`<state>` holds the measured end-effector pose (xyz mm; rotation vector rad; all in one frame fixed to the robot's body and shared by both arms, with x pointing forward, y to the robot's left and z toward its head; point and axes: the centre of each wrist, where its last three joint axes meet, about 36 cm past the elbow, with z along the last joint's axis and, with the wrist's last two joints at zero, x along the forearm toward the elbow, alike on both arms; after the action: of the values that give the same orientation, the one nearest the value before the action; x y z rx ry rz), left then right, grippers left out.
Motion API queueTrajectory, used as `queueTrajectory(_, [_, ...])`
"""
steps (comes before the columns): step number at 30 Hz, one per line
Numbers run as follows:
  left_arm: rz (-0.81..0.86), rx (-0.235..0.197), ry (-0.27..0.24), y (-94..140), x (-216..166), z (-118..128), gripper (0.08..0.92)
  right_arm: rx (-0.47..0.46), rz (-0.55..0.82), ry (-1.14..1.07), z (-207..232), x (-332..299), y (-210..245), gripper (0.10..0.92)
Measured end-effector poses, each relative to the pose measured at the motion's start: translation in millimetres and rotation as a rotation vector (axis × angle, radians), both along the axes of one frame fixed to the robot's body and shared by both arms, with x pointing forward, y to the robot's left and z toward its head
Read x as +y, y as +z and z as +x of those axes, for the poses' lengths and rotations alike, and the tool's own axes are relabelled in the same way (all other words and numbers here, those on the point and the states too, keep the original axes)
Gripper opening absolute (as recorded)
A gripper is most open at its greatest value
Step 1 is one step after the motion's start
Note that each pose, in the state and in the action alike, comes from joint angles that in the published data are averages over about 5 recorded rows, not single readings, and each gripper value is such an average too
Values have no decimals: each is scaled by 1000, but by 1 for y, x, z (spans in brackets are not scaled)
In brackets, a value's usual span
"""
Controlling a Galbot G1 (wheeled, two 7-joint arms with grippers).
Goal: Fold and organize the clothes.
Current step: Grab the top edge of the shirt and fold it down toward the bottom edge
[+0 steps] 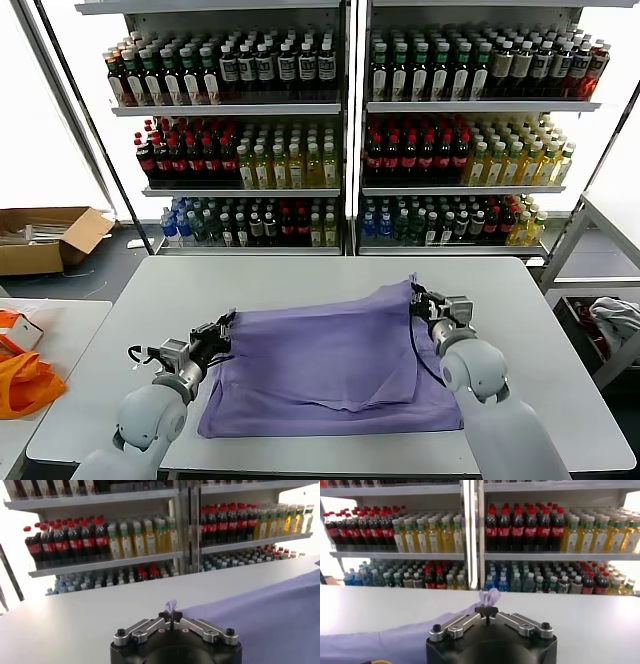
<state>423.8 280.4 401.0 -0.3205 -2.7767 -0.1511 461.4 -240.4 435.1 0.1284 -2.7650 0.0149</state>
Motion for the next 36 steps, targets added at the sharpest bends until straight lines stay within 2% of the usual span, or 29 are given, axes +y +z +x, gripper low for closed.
queueTrajectory(6, [7, 13, -9, -4, -3, -22, 88, 23, -6, -22, -31, -5, -9, 108])
queueTrajectory(21, [16, 32, -10, -7, -6, -60, 88, 53, -22, -54, -88, -11, -10, 108])
queueTrajectory(36, [34, 70, -20, -24, -4, -72, 88, 84, -48, -63, -122, -4, -12, 108])
